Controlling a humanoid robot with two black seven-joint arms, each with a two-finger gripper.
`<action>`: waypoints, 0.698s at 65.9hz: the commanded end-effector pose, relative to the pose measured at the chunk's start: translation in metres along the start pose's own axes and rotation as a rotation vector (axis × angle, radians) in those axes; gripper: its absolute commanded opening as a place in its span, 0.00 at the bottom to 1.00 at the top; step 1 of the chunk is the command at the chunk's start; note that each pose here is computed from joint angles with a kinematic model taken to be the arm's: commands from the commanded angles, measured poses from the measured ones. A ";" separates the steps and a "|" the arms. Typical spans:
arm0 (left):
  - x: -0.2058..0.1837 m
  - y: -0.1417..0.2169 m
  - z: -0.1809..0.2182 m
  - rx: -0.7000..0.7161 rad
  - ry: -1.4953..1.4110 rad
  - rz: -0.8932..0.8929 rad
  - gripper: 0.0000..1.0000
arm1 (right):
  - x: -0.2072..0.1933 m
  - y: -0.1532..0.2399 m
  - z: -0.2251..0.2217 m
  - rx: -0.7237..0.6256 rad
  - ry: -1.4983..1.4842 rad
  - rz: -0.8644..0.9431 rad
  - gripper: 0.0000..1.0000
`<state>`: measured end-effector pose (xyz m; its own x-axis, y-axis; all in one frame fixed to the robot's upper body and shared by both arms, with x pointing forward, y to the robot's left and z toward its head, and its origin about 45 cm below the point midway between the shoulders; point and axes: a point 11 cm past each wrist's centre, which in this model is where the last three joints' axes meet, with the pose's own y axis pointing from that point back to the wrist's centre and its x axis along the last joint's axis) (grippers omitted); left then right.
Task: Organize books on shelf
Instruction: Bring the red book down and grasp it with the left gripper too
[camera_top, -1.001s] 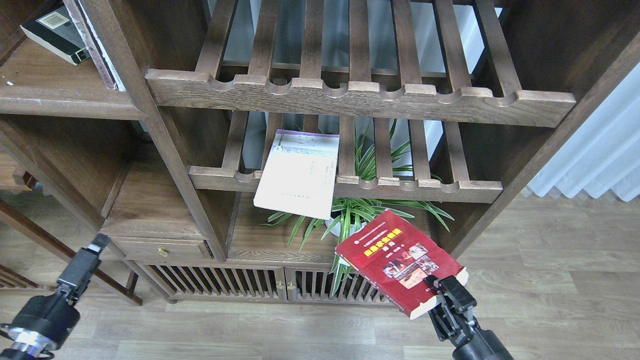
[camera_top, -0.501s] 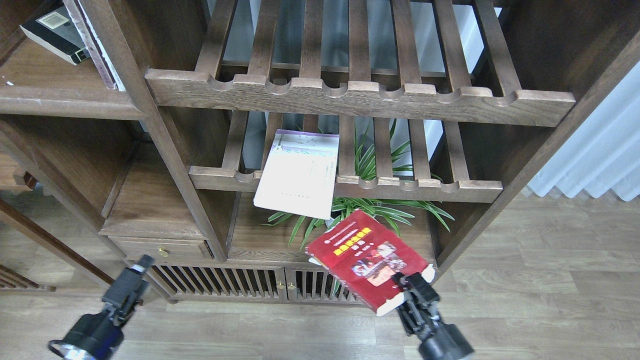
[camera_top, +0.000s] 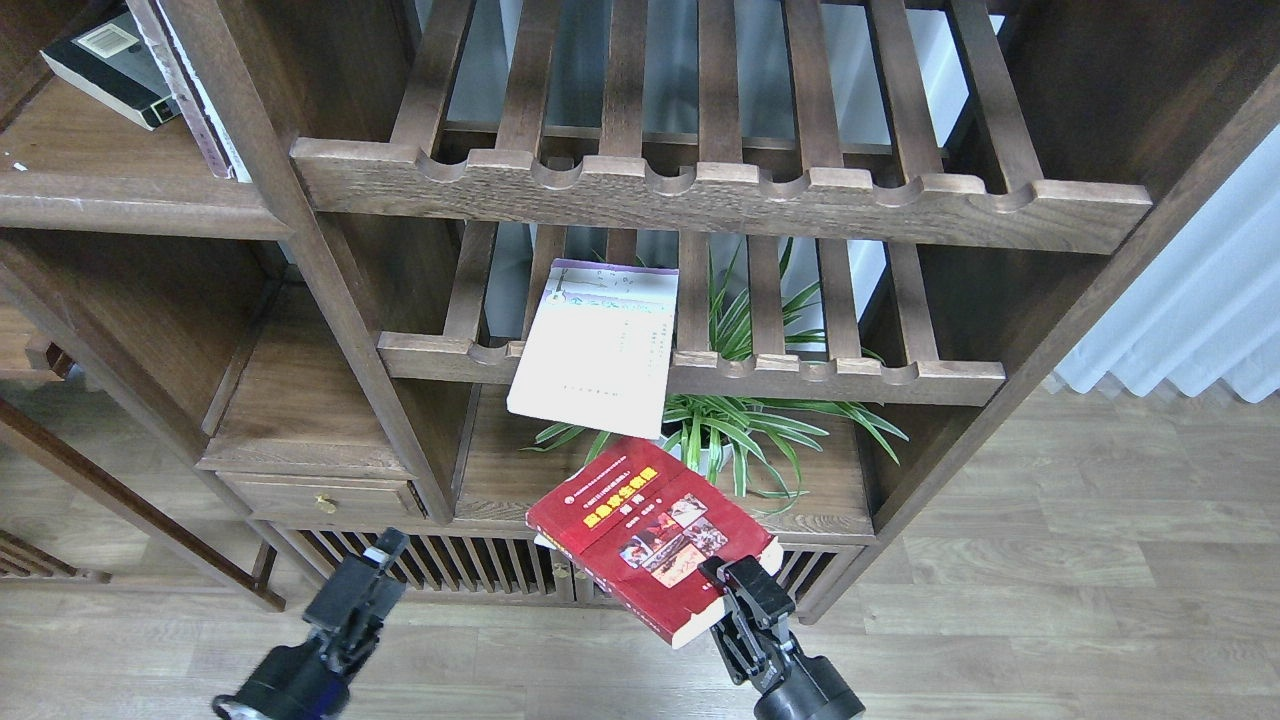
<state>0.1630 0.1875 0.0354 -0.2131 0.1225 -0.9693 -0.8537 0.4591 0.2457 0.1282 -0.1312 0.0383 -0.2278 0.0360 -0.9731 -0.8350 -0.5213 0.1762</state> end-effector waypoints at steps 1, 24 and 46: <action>0.000 -0.007 -0.017 0.013 0.038 -0.008 1.00 | 0.000 0.000 0.002 -0.008 0.002 0.001 0.21; 0.010 -0.008 -0.050 0.094 0.063 0.024 1.00 | 0.002 0.002 0.013 -0.043 0.008 0.007 0.22; -0.004 -0.026 -0.042 0.030 0.054 -0.017 0.98 | 0.005 0.004 0.025 -0.078 0.003 0.015 0.22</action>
<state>0.1653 0.1430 0.0312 -0.2290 0.0684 -0.9710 -0.8465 0.4786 0.2333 0.1128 -0.1130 0.0382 -0.2378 0.0257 -0.9710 -0.7922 -0.5835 0.1786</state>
